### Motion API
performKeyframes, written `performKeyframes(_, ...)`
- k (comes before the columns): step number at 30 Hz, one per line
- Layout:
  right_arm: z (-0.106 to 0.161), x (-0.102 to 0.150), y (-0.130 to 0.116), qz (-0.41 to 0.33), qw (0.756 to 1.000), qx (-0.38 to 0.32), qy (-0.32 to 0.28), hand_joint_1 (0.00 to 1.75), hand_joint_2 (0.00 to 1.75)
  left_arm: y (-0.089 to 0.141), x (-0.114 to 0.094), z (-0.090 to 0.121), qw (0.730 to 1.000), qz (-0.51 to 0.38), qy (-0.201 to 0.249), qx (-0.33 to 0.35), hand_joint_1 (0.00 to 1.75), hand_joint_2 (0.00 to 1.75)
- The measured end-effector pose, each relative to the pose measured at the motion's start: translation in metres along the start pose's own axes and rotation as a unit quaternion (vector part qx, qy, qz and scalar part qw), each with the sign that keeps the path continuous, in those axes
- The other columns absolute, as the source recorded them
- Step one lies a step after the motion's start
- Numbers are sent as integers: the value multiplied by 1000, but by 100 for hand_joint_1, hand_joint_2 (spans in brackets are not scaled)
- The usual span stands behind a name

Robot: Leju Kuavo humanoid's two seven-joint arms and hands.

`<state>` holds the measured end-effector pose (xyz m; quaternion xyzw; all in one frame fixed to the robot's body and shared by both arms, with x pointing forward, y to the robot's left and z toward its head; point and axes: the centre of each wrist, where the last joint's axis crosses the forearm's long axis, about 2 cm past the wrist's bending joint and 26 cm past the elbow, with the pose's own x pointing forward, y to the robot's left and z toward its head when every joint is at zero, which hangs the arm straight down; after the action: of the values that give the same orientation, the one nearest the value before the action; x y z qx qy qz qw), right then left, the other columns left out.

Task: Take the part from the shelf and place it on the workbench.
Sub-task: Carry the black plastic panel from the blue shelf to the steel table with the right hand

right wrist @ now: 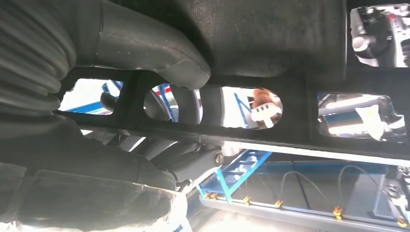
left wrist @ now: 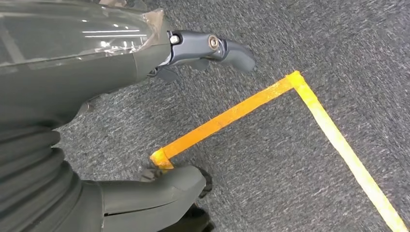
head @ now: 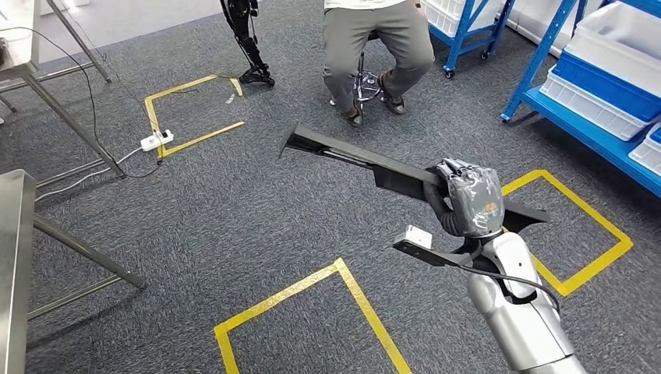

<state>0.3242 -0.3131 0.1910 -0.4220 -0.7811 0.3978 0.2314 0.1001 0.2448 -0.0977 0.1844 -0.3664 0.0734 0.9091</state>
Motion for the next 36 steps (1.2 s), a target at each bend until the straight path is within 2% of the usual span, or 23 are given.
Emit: performKeyframes(36, -2, 5, 3, -3, 1000, 0, -1, 168, 175, 1, -3, 1, 1000, 3, 5, 5, 0, 175)
